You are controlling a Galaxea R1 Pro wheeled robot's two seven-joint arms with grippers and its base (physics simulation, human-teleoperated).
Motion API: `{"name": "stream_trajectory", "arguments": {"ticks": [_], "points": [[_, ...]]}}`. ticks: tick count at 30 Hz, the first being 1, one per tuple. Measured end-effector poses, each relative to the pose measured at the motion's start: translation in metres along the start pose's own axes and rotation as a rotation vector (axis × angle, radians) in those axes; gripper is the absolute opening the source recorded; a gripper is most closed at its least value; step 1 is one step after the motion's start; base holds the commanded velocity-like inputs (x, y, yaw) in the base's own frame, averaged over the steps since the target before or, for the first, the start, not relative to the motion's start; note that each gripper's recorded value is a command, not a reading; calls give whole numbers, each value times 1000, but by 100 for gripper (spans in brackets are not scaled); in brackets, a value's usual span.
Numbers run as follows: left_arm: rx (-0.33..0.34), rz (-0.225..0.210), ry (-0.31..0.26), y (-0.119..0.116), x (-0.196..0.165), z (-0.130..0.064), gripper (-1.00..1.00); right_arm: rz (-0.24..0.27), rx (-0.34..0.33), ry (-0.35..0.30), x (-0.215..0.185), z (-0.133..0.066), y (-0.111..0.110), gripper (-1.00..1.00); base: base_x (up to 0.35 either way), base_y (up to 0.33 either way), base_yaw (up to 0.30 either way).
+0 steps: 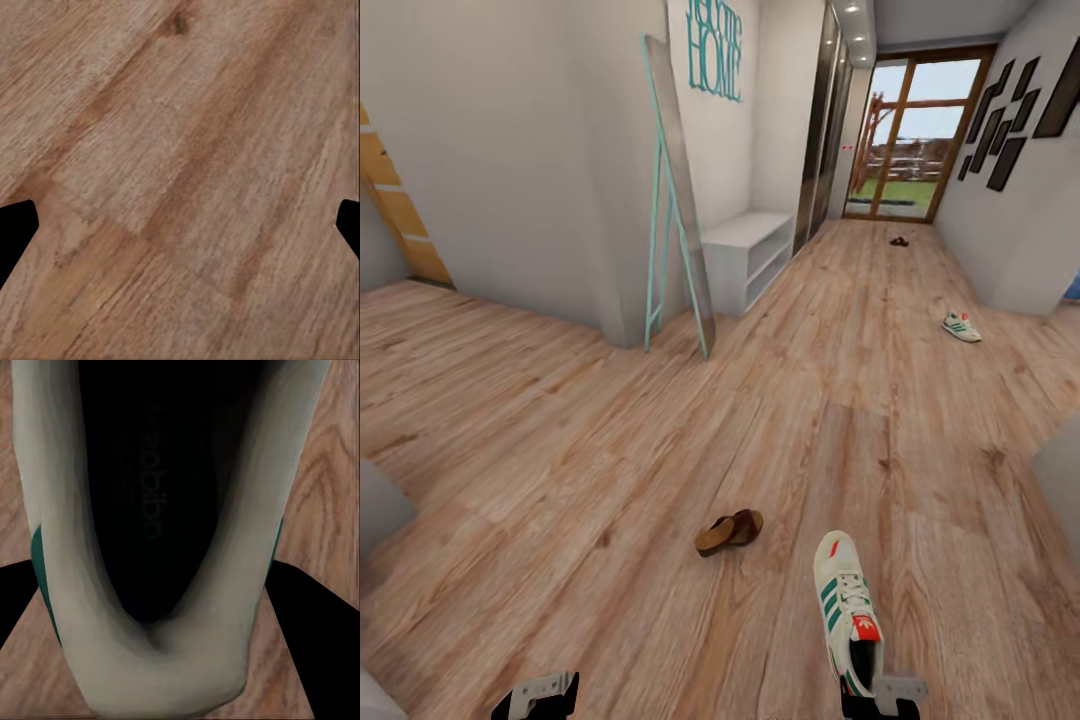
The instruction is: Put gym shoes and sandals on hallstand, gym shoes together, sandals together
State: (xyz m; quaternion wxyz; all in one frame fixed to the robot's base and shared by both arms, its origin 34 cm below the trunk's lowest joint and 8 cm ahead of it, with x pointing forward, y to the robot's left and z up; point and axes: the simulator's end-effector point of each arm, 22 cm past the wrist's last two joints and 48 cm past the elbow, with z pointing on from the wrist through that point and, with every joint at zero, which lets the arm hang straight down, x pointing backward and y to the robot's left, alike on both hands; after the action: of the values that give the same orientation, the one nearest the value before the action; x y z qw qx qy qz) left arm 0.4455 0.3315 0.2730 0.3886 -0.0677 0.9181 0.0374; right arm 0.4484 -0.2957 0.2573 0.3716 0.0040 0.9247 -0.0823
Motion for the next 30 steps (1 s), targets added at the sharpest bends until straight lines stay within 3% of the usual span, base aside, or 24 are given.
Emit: {"name": "stream_trajectory", "arguments": {"ticks": [30], "points": [[0, 1, 4, 0, 2, 0, 100, 0, 0, 3, 1, 0, 0, -100, 0, 0, -223]]}}
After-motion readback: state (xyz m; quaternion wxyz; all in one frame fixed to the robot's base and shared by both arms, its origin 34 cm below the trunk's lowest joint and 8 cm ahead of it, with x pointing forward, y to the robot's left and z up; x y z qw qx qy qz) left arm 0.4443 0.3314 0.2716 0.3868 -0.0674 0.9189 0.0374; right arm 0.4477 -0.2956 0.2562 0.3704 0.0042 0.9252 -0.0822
